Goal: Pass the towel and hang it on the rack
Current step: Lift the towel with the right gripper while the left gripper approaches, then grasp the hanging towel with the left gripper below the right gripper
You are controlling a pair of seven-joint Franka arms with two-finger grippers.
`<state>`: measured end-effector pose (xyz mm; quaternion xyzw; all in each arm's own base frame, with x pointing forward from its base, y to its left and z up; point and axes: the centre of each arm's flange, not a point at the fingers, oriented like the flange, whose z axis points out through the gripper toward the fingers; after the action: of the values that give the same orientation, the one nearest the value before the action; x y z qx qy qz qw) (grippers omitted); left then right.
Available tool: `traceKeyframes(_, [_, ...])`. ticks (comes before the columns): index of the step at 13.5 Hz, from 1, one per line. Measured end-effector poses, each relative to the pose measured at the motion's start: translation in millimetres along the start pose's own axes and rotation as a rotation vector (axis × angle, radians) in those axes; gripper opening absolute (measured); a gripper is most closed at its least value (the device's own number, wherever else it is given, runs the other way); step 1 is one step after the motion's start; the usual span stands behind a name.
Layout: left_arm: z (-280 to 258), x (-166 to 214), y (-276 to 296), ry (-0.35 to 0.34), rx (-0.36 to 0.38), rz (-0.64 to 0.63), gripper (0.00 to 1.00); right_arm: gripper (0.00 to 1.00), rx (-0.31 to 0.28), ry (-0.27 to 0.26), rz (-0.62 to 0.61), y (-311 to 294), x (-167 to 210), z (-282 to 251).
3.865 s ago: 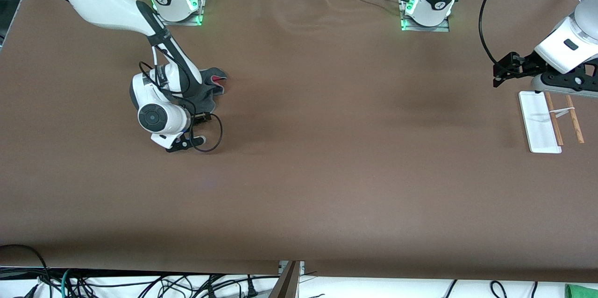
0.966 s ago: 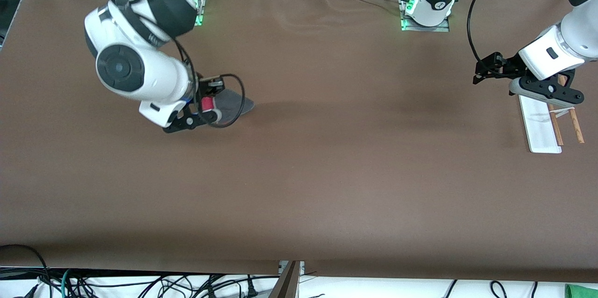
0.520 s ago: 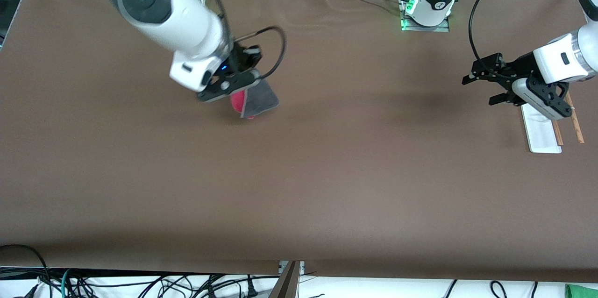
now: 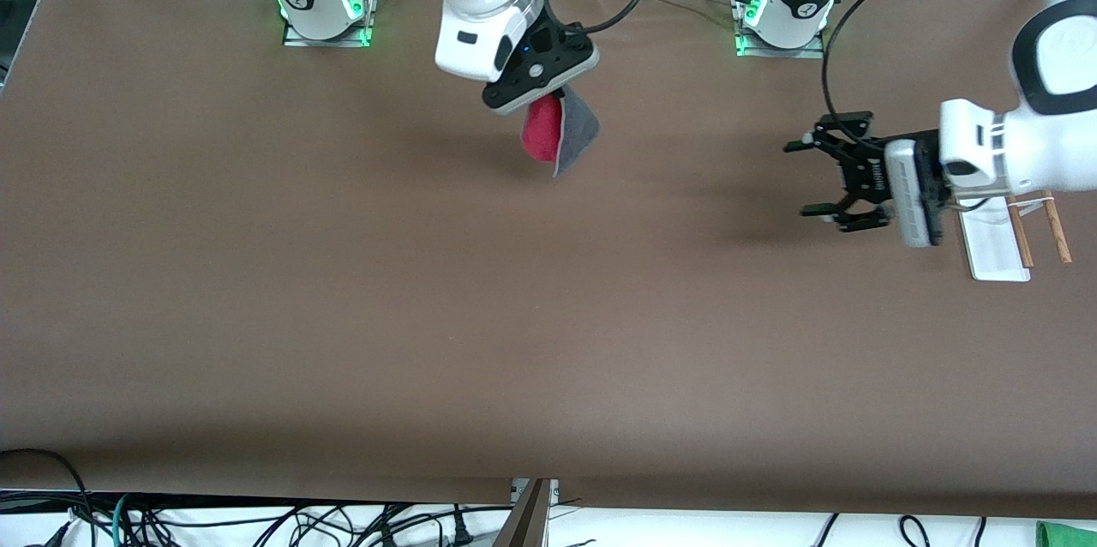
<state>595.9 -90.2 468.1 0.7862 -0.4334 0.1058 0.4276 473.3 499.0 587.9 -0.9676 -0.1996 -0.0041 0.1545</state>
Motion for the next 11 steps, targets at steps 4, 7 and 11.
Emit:
traceKeyframes(4, [72.9, 10.8, -16.2, 0.088, -0.174, 0.23, 1.0, 0.02, 0.035, 0.037, -0.045, -31.5, -8.4, -3.8])
traceKeyframes(7, [128.8, 26.8, -10.2, 0.161, -0.278, 0.365, 1.0, 0.02, 0.053, 0.051, -0.073, -51.3, -15.4, -1.0])
traceKeyframes(11, [187.2, 39.6, -9.9, 0.218, -0.292, 0.523, 1.0, 0.02, 0.059, 0.048, -0.083, -58.3, -17.6, 3.8])
